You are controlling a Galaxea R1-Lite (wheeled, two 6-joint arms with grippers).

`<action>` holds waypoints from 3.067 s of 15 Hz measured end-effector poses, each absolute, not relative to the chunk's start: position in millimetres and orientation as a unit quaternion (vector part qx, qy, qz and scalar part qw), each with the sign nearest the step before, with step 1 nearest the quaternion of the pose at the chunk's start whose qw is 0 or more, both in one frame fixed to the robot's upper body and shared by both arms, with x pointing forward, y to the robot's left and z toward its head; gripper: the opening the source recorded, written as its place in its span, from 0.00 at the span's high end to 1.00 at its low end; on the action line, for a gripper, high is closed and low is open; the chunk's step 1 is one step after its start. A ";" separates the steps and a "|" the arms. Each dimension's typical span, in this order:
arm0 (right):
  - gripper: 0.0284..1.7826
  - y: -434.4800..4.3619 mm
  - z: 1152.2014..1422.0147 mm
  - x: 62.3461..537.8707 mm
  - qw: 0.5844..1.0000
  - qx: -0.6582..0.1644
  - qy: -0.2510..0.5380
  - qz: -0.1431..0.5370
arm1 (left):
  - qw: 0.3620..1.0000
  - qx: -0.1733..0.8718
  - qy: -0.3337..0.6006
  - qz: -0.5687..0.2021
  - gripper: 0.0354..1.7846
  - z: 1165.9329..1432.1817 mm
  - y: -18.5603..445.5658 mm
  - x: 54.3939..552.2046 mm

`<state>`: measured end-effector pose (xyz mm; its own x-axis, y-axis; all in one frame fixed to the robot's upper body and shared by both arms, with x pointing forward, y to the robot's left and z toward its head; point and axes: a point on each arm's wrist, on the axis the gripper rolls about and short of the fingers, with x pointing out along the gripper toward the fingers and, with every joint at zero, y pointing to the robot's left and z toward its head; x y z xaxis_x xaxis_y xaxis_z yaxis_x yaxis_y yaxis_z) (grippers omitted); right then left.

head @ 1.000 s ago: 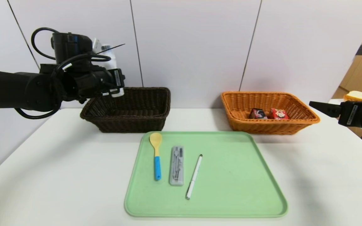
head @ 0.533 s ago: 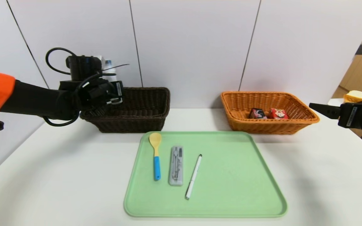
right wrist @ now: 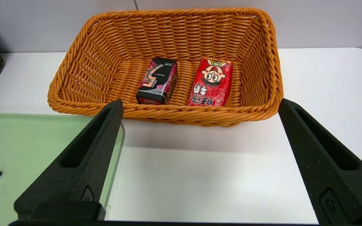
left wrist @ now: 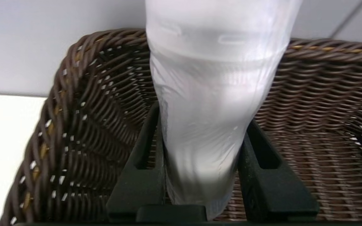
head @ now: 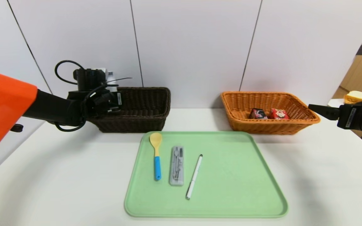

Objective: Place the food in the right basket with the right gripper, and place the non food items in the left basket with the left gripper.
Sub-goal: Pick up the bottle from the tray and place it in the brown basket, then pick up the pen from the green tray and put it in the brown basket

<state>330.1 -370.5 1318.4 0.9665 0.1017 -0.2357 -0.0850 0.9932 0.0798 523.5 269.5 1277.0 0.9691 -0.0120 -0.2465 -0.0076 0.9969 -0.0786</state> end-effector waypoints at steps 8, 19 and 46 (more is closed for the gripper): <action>0.05 -369.7 1318.7 329.7 0.991 0.031 0.120 0.048 | 0.991 -0.041 0.125 0.004 0.65 1268.0 274.1 529.3; 0.05 -366.8 1316.7 328.5 0.990 0.032 0.123 0.054 | 0.995 -0.046 0.093 0.000 0.19 1309.3 273.1 515.1; 0.05 -365.9 1288.4 334.5 0.983 0.038 0.178 0.038 | 0.844 -0.057 0.531 -0.049 0.06 1315.3 76.0 374.9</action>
